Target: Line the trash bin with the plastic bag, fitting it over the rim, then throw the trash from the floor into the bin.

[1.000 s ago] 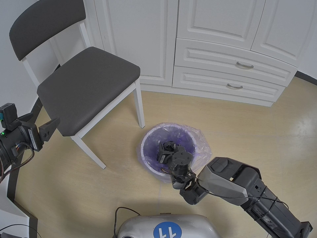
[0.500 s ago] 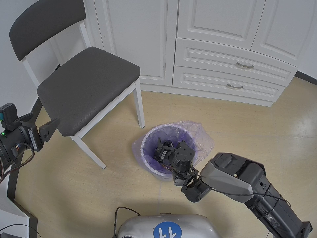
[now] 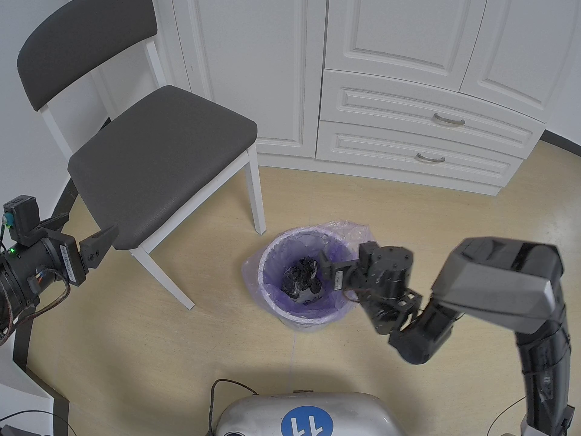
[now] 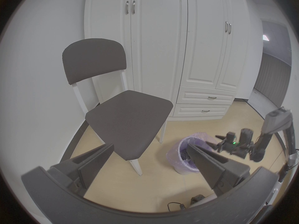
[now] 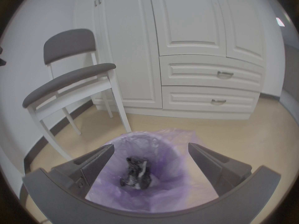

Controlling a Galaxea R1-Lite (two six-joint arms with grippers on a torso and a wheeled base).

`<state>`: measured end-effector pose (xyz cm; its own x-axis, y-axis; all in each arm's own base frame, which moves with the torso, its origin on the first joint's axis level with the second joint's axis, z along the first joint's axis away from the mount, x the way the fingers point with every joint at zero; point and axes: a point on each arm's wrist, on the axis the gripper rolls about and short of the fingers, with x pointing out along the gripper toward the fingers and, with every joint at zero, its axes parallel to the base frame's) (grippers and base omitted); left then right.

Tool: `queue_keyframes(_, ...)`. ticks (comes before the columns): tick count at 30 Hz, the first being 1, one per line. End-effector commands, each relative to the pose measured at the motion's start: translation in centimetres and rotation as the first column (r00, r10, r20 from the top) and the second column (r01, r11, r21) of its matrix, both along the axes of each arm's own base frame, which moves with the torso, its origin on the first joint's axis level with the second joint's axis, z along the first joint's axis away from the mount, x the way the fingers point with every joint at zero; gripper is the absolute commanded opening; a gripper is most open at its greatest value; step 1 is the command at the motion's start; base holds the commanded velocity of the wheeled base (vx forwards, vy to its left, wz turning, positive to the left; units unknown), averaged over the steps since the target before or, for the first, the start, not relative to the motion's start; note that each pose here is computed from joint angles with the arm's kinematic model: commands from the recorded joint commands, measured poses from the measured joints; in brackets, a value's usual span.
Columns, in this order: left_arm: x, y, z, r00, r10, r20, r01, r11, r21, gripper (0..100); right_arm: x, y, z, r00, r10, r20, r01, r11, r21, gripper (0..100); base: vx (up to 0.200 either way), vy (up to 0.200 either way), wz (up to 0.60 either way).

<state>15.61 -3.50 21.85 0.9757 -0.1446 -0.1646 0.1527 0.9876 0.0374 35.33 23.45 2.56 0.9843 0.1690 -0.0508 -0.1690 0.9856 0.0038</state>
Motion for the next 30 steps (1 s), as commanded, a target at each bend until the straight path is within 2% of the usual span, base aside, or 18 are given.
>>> queue_keyframes(1, 0.6, 0.9, -0.2, 0.998, 0.061, -0.015, -0.061, 0.998, -0.008, 100, -2.4, -9.7, 7.6, 0.995, -0.081, 0.056, 0.087, 0.989, -0.116, 100, 0.0, 0.0, 0.0)
queue_keyframes(2, 1.1, 1.1, -0.2, 0.996, 0.089, -0.021, -0.089, 0.996, -0.009, 100, -3.3, -12.4, 8.7, 0.992, -0.12, 0.043, 0.126, 0.978, -0.168, 100, 0.0, 0.0, 0.0)
queue_keyframes(3, 1.1, 1.4, -0.1, 0.995, 0.102, -0.011, -0.102, 0.995, -0.014, 100, -3.8, -13.8, 8.9, 0.99, -0.138, 0.024, 0.14, 0.969, -0.202, 100, 0.0, 0.0, 0.0)
queue_keyframes(4, 1.1, 1.4, -0.1, 0.995, 0.102, -0.011, -0.102, 0.995, -0.014, 100, -3.8, -13.8, 8.9, 0.99, -0.138, 0.024, 0.14, 0.969, -0.202, 100, 0.0, 0.0, 0.0)
queue_keyframes(5, 0.9, 1.7, 0.1, 0.993, 0.117, 0.019, -0.116, 0.993, -0.019, 100, -4.7, -17.0, 9.1, 0.986, -0.163, -0.022, 0.152, 0.957, -0.248, 100, 0.0, 0.0, 0.0)
queue_keyframes(7, 1.2, 1.8, 0.4, 0.992, 0.12, 0.038, -0.119, 0.993, -0.024, 100, -5.4, -19.0, 8.9, 0.987, -0.151, -0.06, 0.131, 0.959, -0.252, 100, 0.0, 0.0, 0.0)
queue_keyframes(10, 1.6, 1.6, 0.2, 0.993, 0.112, 0.048, -0.111, 0.994, -0.012, 100, -6.0, -20.7, 9.1, 0.989, -0.137, -0.059, 0.12, 0.963, -0.24, 100, 0.0, 0.0, 0.0)
queue_keyframes(14, 1.2, 1.5, 0.1, 0.993, 0.076, 0.095, -0.075, 0.997, -0.017, 100, -8.0, -21.0, 11.2, 0.99, -0.138, -0.007, 0.133, 0.966, -0.223, 100, 0.0, 0.0, 0.0)
queue_keyframes(18, 1.3, 1.5, 0.7, 0.989, 0.043, 0.138, -0.039, 0.999, -0.037, 100, -9.6, -20.6, 11.7, 0.993, -0.12, -0.006, 0.116, 0.973, -0.202, 100, 0.0, 0.0, 0.0)
queue_keyframes(19, 1.3, 1.5, 1.2, 0.985, 0.032, 0.171, -0.025, 0.999, -0.043, 100, -10.4, -19.9, 11.8, 0.995, -0.095, -0.012, 0.092, 0.985, -0.149, 100, 0.0, 0.0, 0.0)
queue_keyframes(21, 1.3, 1.6, 1.7, 0.978, 0.032, 0.205, -0.024, 0.999, -0.045, 100, -11.1, -19.3, 12.7, 0.997, -0.082, 0.011, 0.083, 0.995, -0.063, 100, 0.0, 0.0, 0.0)
queue_keyframes(23, 0.9, 1.7, 2.3, 0.969, 0.034, 0.245, -0.024, 0.999, -0.043, 100, -11.6, -19.2, 14.1, 0.993, -0.104, 0.054, 0.104, 0.995, 0.006, 100, 0.0, 0.0, 0.0)
queue_keyframes(25, 0.6, 1.7, 2.9, 0.962, 0.033, 0.27, -0.021, 0.999, -0.045, 100, -11.8, -19.3, 15.0, 0.989, -0.122, 0.089, 0.119, 0.992, 0.03, 100, 0.0, 0.0, 0.0)
queue_keyframes(28, -0.1, 1.7, 4.8, 0.938, 0.029, 0.346, -0.009, 0.998, -0.059, 100, -11.8, -19.3, 18.3, 0.959, -0.194, 0.209, 0.18, 0.98, 0.082, 100, 0.0, 0.0, 0.0)
queue_keyframes(29, -0.1, 1.7, 5.2, 0.934, 0.028, 0.357, -0.006, 0.998, -0.062, 100, -11.8, -19.3, 18.7, 0.954, -0.202, 0.222, 0.186, 0.978, 0.089, 100, 0.0, 0.0, 0.0)
queue_keyframes(30, -0.3, 1.7, 6.3, 0.919, 0.017, 0.395, 0.011, 0.998, -0.068, 100, -12.0, -19.1, 20.4, 0.936, -0.214, 0.279, 0.188, 0.975, 0.117, 100, 0.0, 0.0, 0.0)
